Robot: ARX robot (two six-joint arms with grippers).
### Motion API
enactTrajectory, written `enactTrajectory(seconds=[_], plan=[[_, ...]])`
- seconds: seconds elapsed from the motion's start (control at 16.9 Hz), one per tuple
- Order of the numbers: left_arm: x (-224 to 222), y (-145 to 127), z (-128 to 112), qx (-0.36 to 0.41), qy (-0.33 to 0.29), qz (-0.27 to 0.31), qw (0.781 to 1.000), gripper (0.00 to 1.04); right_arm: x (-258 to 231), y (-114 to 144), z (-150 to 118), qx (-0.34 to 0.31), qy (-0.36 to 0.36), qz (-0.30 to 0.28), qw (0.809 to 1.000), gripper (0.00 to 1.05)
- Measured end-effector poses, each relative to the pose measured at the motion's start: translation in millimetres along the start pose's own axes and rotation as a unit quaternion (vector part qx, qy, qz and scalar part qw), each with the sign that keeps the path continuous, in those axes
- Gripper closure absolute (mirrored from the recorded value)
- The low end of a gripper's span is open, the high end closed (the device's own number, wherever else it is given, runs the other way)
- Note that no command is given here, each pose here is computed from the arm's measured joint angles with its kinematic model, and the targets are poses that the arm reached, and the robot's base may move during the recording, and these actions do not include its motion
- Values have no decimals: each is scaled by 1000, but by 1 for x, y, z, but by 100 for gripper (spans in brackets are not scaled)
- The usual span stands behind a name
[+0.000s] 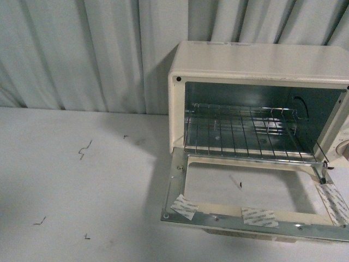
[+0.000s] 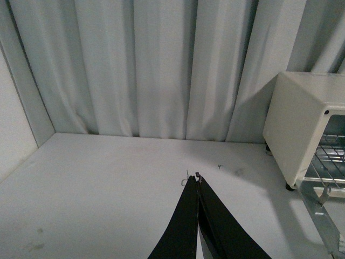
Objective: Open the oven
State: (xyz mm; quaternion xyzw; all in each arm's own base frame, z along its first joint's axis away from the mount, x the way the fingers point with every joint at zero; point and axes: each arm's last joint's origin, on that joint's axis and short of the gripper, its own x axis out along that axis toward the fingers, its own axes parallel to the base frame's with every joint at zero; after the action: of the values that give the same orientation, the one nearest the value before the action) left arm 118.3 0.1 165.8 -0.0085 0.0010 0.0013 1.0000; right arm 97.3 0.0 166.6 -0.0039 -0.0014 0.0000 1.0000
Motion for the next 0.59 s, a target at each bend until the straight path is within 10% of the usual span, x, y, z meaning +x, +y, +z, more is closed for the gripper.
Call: enactTrajectory(seconds=[0.59], plan=[[-20, 0, -3, 0, 9, -1, 1000, 103, 0, 0, 0, 0, 0, 0, 1000, 6]])
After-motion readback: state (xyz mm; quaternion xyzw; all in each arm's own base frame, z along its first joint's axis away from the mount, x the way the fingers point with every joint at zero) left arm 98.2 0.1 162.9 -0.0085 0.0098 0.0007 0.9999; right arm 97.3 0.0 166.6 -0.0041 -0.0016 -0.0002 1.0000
